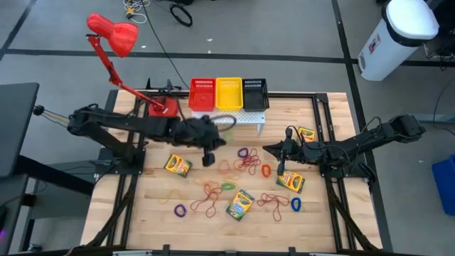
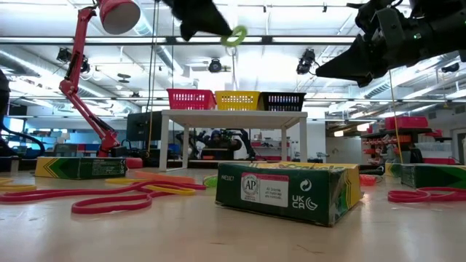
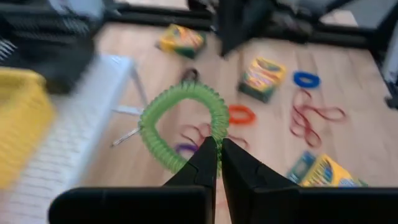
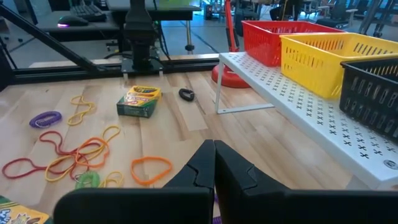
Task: Pick & Place Office Desk Supplies
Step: Put the green spring keychain into the yellow bin on the shelf
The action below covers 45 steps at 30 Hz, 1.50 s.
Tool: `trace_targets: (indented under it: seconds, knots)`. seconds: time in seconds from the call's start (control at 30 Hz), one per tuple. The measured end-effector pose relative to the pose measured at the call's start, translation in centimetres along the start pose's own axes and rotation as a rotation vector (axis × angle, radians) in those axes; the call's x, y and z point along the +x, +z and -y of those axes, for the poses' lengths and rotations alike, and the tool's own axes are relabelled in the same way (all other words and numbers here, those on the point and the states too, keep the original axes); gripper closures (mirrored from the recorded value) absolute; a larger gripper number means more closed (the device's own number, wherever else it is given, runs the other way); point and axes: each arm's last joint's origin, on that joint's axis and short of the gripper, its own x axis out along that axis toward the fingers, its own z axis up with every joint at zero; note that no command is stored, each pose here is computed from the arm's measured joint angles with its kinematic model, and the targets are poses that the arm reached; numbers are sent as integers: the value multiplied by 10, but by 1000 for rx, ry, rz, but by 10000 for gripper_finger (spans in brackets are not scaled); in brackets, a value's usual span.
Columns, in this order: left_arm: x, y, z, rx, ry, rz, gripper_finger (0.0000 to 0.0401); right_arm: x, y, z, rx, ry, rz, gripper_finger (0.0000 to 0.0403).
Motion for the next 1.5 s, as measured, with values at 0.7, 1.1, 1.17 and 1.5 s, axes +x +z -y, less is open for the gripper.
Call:
trace_targets:
  seconds: [0.7, 1.1, 1.17, 1.5]
  knots:
    - [25, 55, -91, 35, 194, 8, 386, 0, 0, 0, 7, 0, 1, 398]
    - [71, 30, -155, -20, 284, -113, 386, 0, 0, 0, 7, 0, 2, 397]
    - [76, 30, -166, -38, 301, -124, 386, 0, 0, 0, 7, 1, 2, 398]
    - [95, 35, -177, -32, 254, -258, 385, 0, 0, 0, 6, 1, 1, 398]
